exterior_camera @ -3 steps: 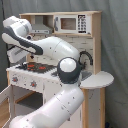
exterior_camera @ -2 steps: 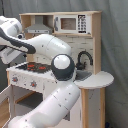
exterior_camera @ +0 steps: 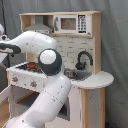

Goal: Play with the kitchen

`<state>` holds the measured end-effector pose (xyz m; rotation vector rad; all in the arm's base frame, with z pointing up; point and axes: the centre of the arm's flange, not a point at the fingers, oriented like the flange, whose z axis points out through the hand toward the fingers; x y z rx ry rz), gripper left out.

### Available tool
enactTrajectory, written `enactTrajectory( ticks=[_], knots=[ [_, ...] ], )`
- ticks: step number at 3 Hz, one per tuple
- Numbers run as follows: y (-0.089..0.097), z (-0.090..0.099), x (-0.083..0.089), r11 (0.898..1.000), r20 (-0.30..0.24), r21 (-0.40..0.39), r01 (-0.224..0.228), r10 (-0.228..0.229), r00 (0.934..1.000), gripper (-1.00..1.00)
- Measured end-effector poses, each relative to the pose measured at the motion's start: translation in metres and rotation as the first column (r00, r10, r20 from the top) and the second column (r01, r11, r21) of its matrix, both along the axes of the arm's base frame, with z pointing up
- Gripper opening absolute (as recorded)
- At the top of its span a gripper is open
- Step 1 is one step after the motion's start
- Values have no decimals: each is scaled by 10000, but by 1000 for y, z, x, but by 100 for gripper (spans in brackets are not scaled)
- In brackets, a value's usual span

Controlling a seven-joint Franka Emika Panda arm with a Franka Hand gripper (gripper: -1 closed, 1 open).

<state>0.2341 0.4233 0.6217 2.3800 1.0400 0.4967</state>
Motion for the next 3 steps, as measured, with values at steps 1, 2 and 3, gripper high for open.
enactTrajectory(
  ticks=[1, 2, 3],
  knots=[
    [16, 0, -33, 9962, 674, -702, -516, 563, 9961, 100],
    [28, -2, -61, 9857, 1249, -1434, -882, 1064, 9864, 100],
    [38, -7, -80, 9697, 1664, -2177, -1108, 1487, 9748, 100]
  ],
)
